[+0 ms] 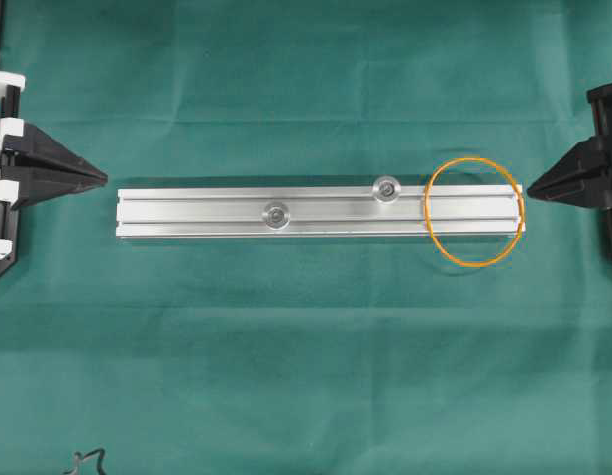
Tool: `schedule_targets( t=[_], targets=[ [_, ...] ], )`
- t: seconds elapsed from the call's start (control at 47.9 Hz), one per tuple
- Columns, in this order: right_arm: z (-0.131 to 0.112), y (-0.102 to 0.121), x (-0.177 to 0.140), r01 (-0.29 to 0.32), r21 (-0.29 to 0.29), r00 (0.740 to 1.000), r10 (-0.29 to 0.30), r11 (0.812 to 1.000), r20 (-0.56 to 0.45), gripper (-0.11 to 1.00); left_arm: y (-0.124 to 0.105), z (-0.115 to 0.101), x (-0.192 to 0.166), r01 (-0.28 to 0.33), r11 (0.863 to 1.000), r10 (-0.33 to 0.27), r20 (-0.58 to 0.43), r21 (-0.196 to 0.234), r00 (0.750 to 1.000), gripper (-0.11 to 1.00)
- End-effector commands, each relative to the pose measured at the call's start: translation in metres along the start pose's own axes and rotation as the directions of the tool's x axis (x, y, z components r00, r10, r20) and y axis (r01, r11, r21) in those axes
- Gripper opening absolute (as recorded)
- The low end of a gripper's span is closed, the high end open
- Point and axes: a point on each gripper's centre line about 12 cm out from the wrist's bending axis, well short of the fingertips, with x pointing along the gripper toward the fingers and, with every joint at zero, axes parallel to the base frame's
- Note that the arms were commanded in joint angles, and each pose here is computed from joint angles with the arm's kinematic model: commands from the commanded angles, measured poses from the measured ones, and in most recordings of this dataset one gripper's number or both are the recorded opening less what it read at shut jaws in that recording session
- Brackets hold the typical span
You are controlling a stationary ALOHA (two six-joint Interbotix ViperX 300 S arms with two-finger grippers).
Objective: Hook the rubber onto the shaft.
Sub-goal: 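Raise the right gripper and move it above the orange rubber band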
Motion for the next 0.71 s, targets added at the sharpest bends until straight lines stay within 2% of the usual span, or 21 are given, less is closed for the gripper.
schedule_targets(
  t=[0.0,0.209,0.418,0.564,0.689],
  targets=[
    [0.006,0.001,-0.005,0.002,0.016,0.999,-0.001,1.000,-0.037,0.03,0.001,0.011,-0.002,-0.003,1.000,0.003,0.026,0.003,1.000,0.00],
    [0.001,0.000,-0.005,0.038,0.064,0.979,-0.024,0.997,-0.204,0.03,0.001,0.011,-0.002,-0.005,1.000,0.005,0.024,0.003,1.000,0.00],
    [-0.003,-0.002,-0.009,0.089,0.094,0.930,-0.049,0.992,-0.364,0.03,0.001,0.011,-0.002,-0.005,1.000,0.005,0.026,0.003,1.000,0.00],
    [-0.007,-0.003,-0.009,0.109,0.091,0.906,-0.061,0.990,-0.418,0.03,0.001,0.011,-0.002,-0.005,1.000,0.005,0.026,0.003,1.000,0.00],
    [-0.007,-0.003,-0.009,0.110,0.090,0.906,-0.063,0.990,-0.419,0.03,0.001,0.011,-0.002,-0.005,1.000,0.005,0.026,0.003,1.000,0.00]
  ],
)
